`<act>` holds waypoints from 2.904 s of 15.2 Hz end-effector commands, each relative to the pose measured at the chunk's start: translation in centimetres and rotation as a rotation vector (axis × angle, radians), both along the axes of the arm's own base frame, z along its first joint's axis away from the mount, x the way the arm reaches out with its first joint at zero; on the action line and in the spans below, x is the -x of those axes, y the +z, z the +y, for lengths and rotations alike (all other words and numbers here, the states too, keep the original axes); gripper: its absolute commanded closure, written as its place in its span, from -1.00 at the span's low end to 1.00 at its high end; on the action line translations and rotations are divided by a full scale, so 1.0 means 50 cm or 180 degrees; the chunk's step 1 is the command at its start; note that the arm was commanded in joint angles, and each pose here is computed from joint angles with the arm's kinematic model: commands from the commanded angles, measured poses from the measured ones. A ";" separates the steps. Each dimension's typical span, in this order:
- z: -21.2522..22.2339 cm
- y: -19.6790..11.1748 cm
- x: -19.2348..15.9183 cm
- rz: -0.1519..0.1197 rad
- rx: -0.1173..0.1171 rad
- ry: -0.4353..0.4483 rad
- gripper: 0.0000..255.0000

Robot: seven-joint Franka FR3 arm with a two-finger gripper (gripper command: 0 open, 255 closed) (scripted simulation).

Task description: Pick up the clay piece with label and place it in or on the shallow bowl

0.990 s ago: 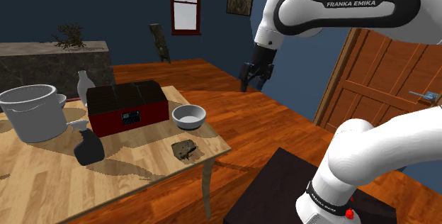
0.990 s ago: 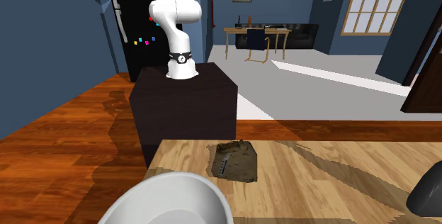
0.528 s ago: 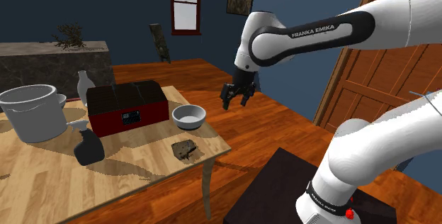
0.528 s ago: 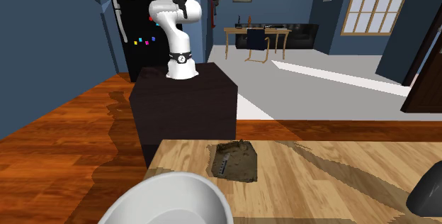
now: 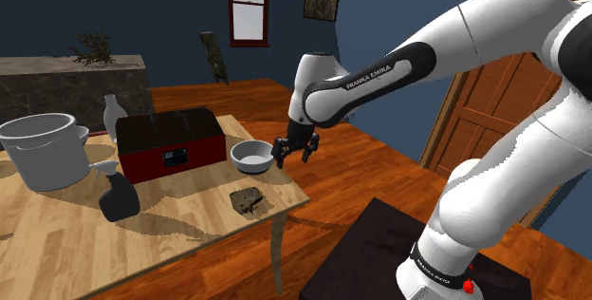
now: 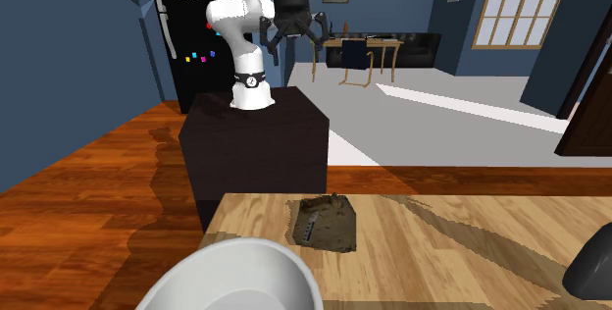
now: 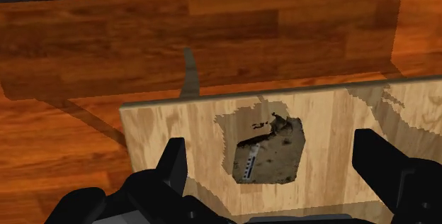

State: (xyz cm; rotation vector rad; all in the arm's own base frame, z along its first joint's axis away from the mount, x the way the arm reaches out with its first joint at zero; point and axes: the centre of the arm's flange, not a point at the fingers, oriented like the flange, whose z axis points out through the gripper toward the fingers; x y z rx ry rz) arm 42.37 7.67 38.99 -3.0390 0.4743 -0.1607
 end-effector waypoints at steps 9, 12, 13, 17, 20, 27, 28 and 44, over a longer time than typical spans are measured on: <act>0.081 -0.221 -0.130 -0.0012 0.0121 -0.0242 -1.00; 0.101 -0.287 -0.170 -0.0013 0.0158 -0.0314 -1.00; 0.108 -0.309 -0.183 -0.0014 0.0170 -0.0338 -1.00; 0.131 -0.398 -0.238 -0.0016 0.0220 -0.0434 -1.00; 0.146 -0.465 -0.279 -0.0018 0.0257 -0.0507 -1.00; 0.147 -0.547 -0.299 -0.0018 0.0268 -0.0527 -1.00; 0.146 -0.558 -0.300 -0.0018 0.0268 -0.0527 -1.00; 0.146 -0.564 -0.301 -0.0018 0.0268 -0.0527 1.00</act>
